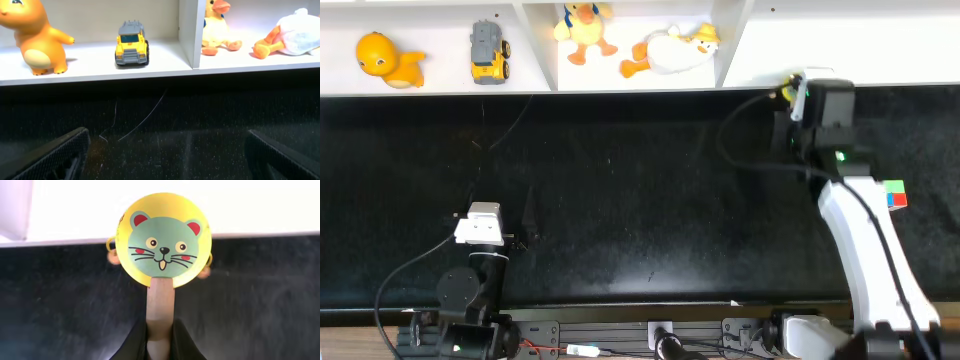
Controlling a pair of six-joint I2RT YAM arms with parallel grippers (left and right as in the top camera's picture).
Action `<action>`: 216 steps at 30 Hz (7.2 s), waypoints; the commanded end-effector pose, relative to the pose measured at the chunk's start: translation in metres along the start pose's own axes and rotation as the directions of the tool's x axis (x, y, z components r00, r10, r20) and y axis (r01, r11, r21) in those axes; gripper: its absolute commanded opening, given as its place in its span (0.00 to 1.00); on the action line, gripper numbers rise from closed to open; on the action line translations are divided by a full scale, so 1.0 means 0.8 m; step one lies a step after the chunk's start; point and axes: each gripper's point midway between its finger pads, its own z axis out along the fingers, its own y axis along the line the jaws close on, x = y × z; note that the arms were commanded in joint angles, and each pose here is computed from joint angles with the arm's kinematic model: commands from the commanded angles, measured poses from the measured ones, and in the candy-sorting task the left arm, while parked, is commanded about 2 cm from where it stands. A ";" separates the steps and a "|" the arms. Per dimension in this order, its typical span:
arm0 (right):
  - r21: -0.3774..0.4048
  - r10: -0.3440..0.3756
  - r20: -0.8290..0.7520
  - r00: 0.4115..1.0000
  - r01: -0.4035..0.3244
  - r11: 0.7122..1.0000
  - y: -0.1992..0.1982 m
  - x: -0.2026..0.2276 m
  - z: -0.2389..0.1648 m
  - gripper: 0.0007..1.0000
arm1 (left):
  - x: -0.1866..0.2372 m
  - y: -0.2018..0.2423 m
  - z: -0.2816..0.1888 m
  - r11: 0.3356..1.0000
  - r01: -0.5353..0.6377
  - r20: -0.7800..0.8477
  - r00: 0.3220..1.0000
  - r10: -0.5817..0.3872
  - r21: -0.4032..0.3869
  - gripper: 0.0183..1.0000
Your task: Store Toys
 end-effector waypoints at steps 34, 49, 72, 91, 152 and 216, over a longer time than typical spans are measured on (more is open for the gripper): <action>-0.149 -0.098 0.147 0.984 0.120 0.982 0.051 -0.101 0.085 0.56 | -0.001 -0.003 -0.001 1.000 -0.019 0.007 1.000 0.019 0.010 1.00; -0.133 -0.112 0.059 0.992 0.119 0.984 0.032 -0.014 -0.054 1.00 | -0.001 -0.003 -0.001 1.000 -0.019 0.007 1.000 0.019 0.010 1.00; -0.145 -0.128 -0.091 0.988 0.114 0.983 0.022 0.101 -0.110 1.00 | -0.001 -0.003 -0.001 1.000 -0.019 0.007 1.000 0.019 0.010 1.00; 0.166 -0.153 -0.179 0.972 0.183 0.969 -0.166 0.171 -0.065 1.00 | -0.001 -0.003 -0.001 1.000 -0.019 0.007 1.000 0.019 0.010 1.00; 0.035 0.039 -0.213 0.976 -0.032 0.999 -0.267 0.188 0.026 0.89 | -0.001 -0.003 -0.001 1.000 -0.019 0.007 1.000 0.019 0.010 1.00; 0.018 0.122 0.066 0.990 -0.124 0.992 -0.223 -0.123 0.094 0.55 | -0.001 -0.003 -0.001 1.000 -0.019 0.007 1.000 0.019 0.010 1.00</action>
